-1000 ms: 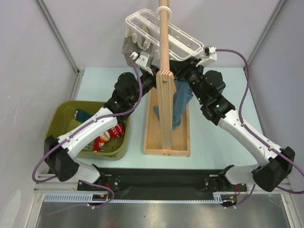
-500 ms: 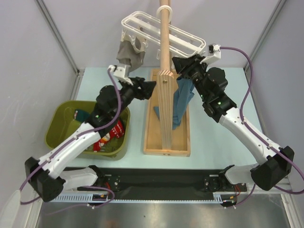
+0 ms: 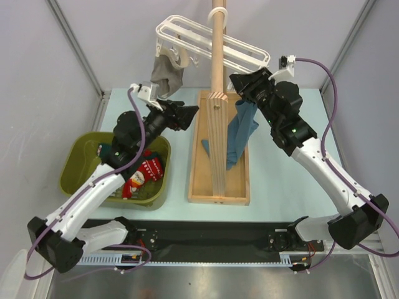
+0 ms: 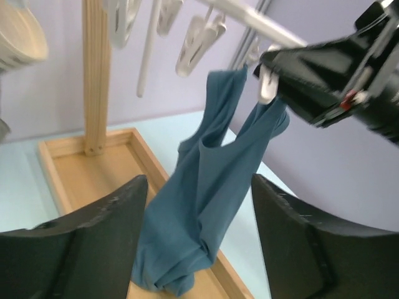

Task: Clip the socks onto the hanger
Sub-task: Open the clamp at the hanger, then pick up the sock from the bin.

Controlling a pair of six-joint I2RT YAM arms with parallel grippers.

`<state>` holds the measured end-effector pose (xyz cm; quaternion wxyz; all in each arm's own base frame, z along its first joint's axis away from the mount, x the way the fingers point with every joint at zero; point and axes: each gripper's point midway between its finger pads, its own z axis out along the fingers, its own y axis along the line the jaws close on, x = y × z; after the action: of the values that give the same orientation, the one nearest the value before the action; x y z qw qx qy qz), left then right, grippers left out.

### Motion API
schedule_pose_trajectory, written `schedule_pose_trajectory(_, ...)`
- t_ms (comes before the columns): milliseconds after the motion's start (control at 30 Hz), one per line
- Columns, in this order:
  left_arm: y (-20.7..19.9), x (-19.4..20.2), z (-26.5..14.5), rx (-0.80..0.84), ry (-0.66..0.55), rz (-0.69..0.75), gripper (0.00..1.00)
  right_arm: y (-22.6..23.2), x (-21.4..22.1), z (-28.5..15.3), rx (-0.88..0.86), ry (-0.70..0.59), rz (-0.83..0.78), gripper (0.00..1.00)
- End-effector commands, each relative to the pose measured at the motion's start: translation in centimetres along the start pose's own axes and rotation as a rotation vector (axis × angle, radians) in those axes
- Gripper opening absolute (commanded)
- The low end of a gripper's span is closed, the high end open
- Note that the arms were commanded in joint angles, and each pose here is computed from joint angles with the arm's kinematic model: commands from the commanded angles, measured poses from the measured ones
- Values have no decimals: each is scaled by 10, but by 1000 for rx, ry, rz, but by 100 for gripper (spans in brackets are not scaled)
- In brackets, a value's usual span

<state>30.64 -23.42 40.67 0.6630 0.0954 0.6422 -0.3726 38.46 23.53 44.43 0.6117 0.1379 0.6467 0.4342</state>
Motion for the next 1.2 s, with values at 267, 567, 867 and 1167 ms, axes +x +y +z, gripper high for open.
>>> schedule_pose_trajectory(267,12,-18,-1,-137,-7,-111,59,2,-21,0,69,-15,126,0)
schedule_pose_trajectory(567,84,-19,-89,-566,143,-170,59,6,-19,-9,-18,9,12,0)
schedule_pose_trajectory(867,193,31,-186,-1037,273,-276,69,-10,-5,-12,7,37,-25,0)
schedule_pose_trajectory(1167,290,88,-226,-1401,223,-425,66,-11,0,-10,-20,40,-4,0)
